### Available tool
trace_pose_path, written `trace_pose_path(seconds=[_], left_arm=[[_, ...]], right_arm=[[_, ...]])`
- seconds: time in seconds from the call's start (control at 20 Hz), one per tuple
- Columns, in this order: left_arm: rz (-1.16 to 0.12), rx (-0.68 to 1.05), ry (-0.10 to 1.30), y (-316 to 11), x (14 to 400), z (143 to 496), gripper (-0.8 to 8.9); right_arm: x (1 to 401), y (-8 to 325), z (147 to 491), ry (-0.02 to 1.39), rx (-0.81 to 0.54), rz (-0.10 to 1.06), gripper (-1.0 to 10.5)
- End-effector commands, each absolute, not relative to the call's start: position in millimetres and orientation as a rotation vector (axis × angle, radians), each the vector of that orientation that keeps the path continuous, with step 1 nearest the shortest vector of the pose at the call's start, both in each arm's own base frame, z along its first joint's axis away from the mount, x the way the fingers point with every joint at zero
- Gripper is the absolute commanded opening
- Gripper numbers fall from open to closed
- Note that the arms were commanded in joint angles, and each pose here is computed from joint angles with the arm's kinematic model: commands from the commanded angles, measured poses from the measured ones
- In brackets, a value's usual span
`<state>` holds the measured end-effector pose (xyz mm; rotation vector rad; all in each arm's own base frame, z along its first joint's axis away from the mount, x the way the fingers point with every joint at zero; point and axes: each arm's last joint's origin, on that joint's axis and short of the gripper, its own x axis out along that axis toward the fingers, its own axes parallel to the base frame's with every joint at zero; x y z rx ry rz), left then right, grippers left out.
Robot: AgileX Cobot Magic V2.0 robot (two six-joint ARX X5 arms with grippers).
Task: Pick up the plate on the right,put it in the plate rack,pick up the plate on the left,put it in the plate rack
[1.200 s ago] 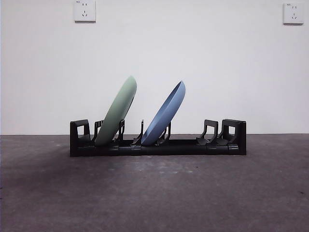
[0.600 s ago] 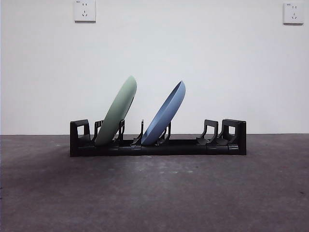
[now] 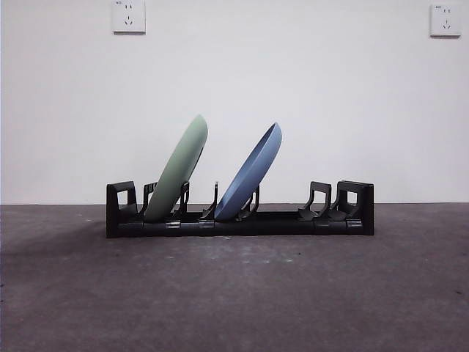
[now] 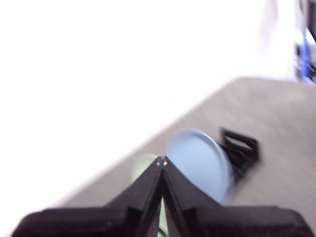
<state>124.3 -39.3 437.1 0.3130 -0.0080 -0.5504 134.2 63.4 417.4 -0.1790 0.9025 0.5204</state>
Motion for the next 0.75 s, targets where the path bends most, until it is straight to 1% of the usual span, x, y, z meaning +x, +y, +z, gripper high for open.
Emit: trace_pose_path(seconds=[0.05, 0.15, 0.2, 0.35, 0.5, 0.6, 0.75], left_arm=[[-0.414, 0.367, -0.087, -22.4, 110.9, 417.9, -0.04], [-0.255, 0.389, -0.112, -12.0, 101.2, 388.0, -0.04], [-0.204, 0.390, -0.112, -8.9, 98.7, 369.4, -0.04], [-0.164, 0.372, -0.096, -4.9, 96.1, 305.5, -0.04], [-0.148, 0.291, -0.070, -2.7, 98.2, 245.7, -0.03], [-0.144, 0.236, -0.036, -1.8, 99.7, 215.1, -0.03], [-0.148, 0.201, 0.008, -1.6, 99.9, 185.0, -0.03]], right_arm=[[133.7, 62.9, 414.0, 0.930, -0.194, 0.515, 0.0], [133.7, 62.9, 414.0, 0.930, -0.194, 0.515, 0.0], [133.7, 62.9, 414.0, 0.930, -0.194, 0.515, 0.0], [134.0, 63.1, 413.8, 0.931, -0.194, 0.514, 0.0], [135.1, 63.6, 413.3, 0.935, -0.195, 0.514, 0.0], [135.6, 63.8, 413.1, 0.937, -0.195, 0.514, 0.0], [135.6, 63.8, 413.1, 0.937, -0.195, 0.514, 0.0]])
